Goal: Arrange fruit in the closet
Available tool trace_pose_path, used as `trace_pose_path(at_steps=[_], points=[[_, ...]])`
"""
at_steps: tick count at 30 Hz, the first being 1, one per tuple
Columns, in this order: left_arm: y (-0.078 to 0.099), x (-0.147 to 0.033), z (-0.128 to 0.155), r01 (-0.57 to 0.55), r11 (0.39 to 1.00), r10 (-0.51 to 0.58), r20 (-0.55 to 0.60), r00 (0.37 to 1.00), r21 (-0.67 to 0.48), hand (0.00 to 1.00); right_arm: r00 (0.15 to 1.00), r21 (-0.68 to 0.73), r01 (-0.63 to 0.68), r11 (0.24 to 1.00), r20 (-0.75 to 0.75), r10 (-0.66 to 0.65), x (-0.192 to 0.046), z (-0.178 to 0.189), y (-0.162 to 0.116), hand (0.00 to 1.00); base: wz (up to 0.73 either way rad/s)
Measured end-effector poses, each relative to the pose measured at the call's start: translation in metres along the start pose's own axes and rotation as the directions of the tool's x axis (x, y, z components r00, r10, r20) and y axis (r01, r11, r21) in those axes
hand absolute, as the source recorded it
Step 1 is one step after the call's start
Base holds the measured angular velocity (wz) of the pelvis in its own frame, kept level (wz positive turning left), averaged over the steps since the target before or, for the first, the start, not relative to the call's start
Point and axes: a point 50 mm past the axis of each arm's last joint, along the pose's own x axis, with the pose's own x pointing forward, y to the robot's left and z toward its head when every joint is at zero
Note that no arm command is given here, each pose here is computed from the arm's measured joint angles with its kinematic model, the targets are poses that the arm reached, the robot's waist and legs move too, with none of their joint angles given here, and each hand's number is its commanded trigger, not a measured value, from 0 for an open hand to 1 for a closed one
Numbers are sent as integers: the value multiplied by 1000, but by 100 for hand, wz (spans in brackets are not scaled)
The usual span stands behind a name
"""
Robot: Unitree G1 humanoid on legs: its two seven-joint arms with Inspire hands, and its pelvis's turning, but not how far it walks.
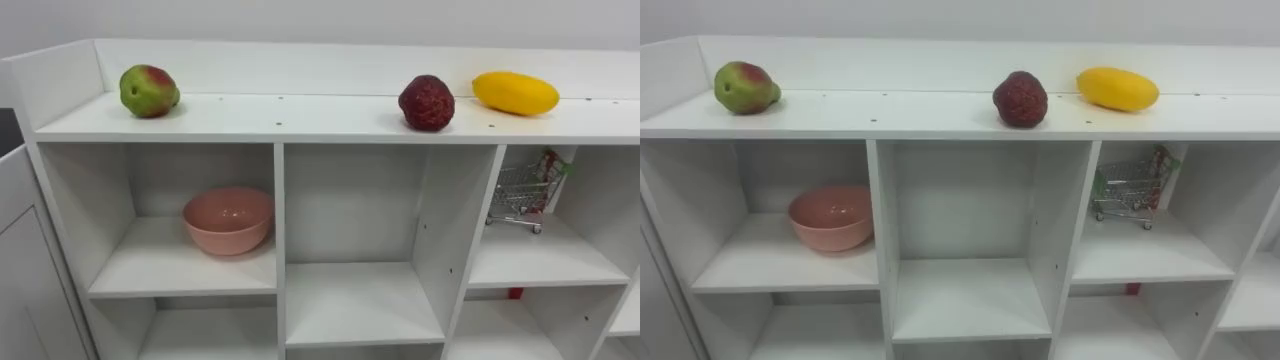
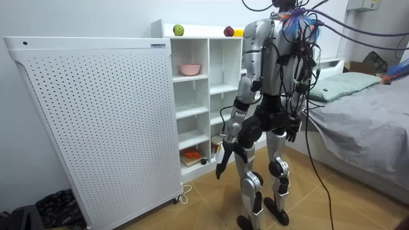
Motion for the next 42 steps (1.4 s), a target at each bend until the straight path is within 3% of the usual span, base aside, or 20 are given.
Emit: trace_pose_path(at_steps=[9,18,25,32,35,38,42], points=[[1,0,2,-10,1000,10,18,1000,-2,0,1000,13,0,1000,4,0,0,1,0,0,0],[2,0,5,-52,999,52,50,997,-10,0,999,199,37,979,12,-41,-1,-2,-3,0,0],[6,-1,2,-111,993,114,66,991,-51,0,991,505,62,861,74,-115,-2,20,-9,0,-2],[9,-2,1,-126,988,133,81,988,-86,0,943,647,39,761,228,-242,-14,72,-21,0,-3],[10,-2,0,-133,987,140,84,987,-91,0,878,645,25,764,351,-325,-31,109,-26,0,-15],[16,-3,3,-152,984,162,100,982,-97,0,734,624,-14,781,537,-416,-66,157,-29,0,-5],[17,-3,1,-175,980,184,100,978,-93,0,566,611,-28,792,662,-491,-104,189,-30,0,-1]])
